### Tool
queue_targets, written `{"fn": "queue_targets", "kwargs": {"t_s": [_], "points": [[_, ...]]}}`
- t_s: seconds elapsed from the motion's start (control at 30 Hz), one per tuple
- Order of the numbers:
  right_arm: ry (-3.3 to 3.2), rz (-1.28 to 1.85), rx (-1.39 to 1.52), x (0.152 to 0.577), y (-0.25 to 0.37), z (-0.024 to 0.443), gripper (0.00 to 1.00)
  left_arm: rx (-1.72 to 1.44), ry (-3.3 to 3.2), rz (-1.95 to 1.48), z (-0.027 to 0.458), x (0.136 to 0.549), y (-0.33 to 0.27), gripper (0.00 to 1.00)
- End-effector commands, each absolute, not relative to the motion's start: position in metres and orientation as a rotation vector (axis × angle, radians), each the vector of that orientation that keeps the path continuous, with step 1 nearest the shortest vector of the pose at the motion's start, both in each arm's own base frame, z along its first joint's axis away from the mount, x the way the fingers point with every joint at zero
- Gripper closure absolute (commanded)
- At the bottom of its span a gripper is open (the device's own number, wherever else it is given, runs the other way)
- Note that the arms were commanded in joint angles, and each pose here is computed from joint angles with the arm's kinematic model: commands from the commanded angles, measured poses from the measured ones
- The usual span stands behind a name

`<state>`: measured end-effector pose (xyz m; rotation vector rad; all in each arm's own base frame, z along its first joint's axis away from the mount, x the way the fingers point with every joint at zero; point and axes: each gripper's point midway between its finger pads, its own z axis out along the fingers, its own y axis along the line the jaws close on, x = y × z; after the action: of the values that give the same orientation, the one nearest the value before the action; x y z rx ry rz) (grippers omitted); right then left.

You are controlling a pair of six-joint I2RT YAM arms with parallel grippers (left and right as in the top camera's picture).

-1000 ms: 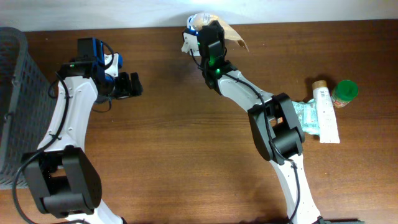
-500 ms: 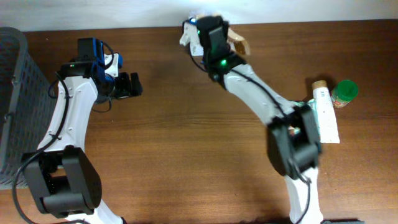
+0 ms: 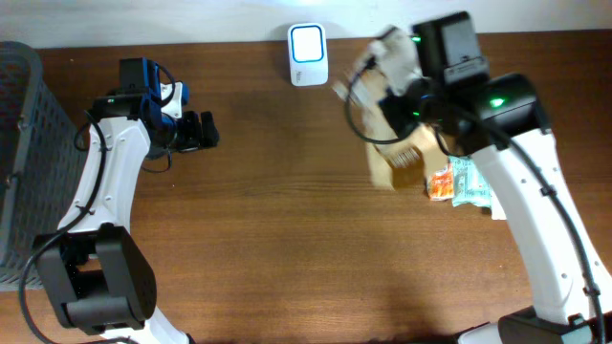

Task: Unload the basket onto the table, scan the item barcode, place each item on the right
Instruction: 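Carry the rice bag to the right side and lower it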

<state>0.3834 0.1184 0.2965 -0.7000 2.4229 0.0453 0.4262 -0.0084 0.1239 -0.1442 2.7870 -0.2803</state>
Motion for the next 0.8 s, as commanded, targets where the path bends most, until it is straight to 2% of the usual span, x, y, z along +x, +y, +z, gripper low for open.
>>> {"fn": "queue_targets", "kwargs": {"t_s": [0.0,0.23,0.3,0.4,0.5,0.57,0.67,0.73,0.77], "points": [[2.657,0.163,-0.420,0.367,0.085,0.258,0.95,-0.134,2.786,-0.273,0.124,0.427,-0.007,0.01],[2.847,0.157,-0.126,0.359,0.014,0.151,0.95,-0.134,2.786,-0.273,0.124,0.427,-0.007,0.01],[2.851,0.154,-0.090,0.359,0.005,0.141,0.96,-0.135,2.786,-0.273,0.124,0.427,-0.007,0.01],[2.811,0.149,-0.095,0.365,0.006,0.155,0.95,-0.134,2.786,-0.273,0.124,0.427,-0.007,0.01],[2.723,0.153,-0.130,0.368,0.014,0.197,0.82,-0.134,2.786,-0.273,0.124,0.427,-0.007,0.01],[2.665,0.155,-0.153,0.364,0.020,0.228,0.79,-0.134,2.786,-0.273,0.124,0.427,-0.007,0.01],[2.511,0.213,-0.205,0.343,0.037,0.299,0.69,-0.134,2.786,-0.273,0.124,0.427,-0.007,0.01],[2.406,0.283,-0.243,0.319,0.049,0.342,0.54,-0.135,2.786,-0.273,0.124,0.427,-0.007,0.01],[2.376,0.309,-0.256,0.310,0.053,0.353,0.30,-0.134,2.786,-0.273,0.124,0.427,-0.007,0.01]]}}
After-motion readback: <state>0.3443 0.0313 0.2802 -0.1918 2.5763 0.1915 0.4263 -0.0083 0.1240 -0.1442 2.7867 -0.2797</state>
